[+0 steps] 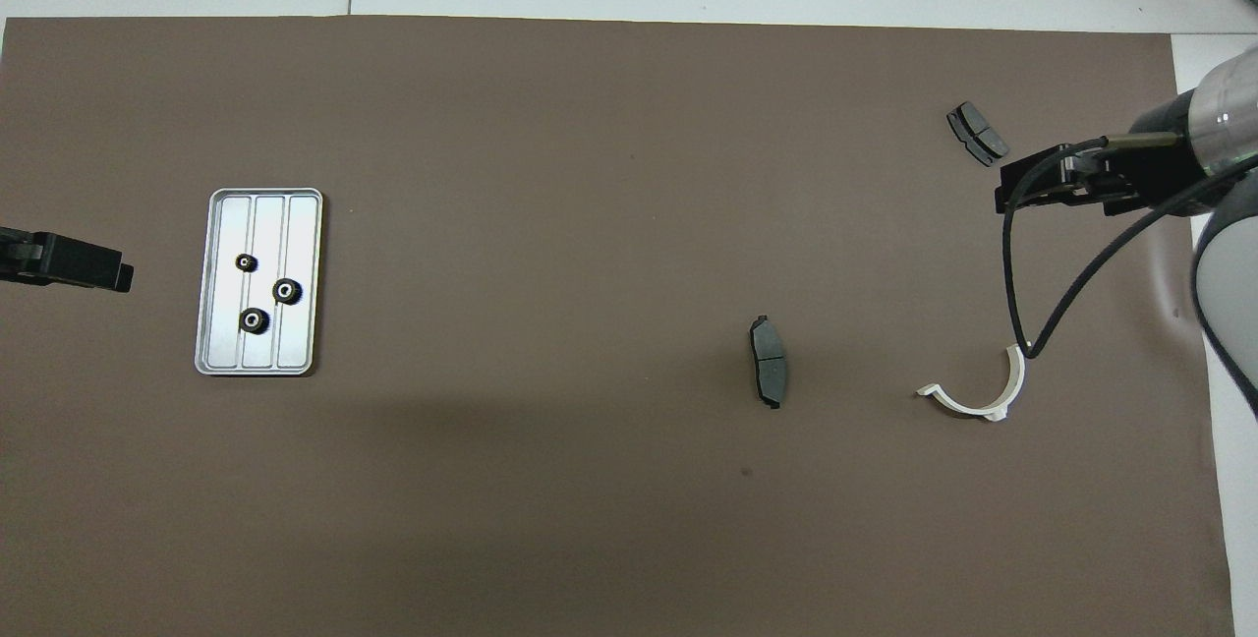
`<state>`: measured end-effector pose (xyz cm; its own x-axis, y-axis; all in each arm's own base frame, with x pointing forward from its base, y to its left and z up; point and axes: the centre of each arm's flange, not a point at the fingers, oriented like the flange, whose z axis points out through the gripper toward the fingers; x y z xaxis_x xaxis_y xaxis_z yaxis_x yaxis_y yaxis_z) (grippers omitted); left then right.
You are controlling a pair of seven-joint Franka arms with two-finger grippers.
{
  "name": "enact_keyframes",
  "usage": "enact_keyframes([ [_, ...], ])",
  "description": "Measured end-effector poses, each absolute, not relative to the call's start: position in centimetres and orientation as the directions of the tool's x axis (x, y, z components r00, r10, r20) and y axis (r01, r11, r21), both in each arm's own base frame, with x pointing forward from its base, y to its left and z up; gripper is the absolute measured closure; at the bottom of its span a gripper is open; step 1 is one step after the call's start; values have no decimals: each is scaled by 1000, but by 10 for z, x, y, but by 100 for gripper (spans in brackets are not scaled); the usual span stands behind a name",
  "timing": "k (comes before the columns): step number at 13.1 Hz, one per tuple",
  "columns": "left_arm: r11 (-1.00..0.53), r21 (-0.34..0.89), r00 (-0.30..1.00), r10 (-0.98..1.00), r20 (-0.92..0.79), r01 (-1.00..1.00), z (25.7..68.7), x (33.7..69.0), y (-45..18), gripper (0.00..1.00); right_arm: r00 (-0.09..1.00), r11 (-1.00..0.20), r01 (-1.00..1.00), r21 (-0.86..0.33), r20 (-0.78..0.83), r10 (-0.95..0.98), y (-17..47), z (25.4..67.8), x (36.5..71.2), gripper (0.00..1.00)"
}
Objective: Place bearing gear from tray to pile
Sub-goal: 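Move the left gripper over the metal tray of black gears, then grasp a black gear in the tray with the left gripper and lift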
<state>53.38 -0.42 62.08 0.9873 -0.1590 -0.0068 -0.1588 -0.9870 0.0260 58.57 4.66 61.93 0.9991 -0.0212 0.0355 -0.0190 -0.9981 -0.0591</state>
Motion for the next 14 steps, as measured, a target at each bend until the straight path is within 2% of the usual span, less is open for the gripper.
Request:
enact_keyframes([
  [2, -988, 20, 988, -153, 31, -153, 616, 539, -1, 0, 999, -998, -19, -59, 35, -21, 47, 619, 586, 0],
  [6, -993, 13, 991, -114, 72, -115, 560, 550, 18, 0, 999, -998, -19, -59, 35, -21, 47, 619, 586, 0],
  [8, -996, 7, 993, -82, 90, -83, 511, 555, 35, 0, 999, -998, -19, -59, 35, -21, 47, 619, 586, 0],
  [11, -998, -1, 991, -69, 111, -69, 416, 544, 39, 0, 999, -998, -19, -59, 35, -21, 47, 619, 586, 0],
  [14, -998, -8, 988, -70, 138, -70, 369, 530, 37, 0, 999, -998, -19, -59, 35, -21, 47, 619, 586, 0],
])
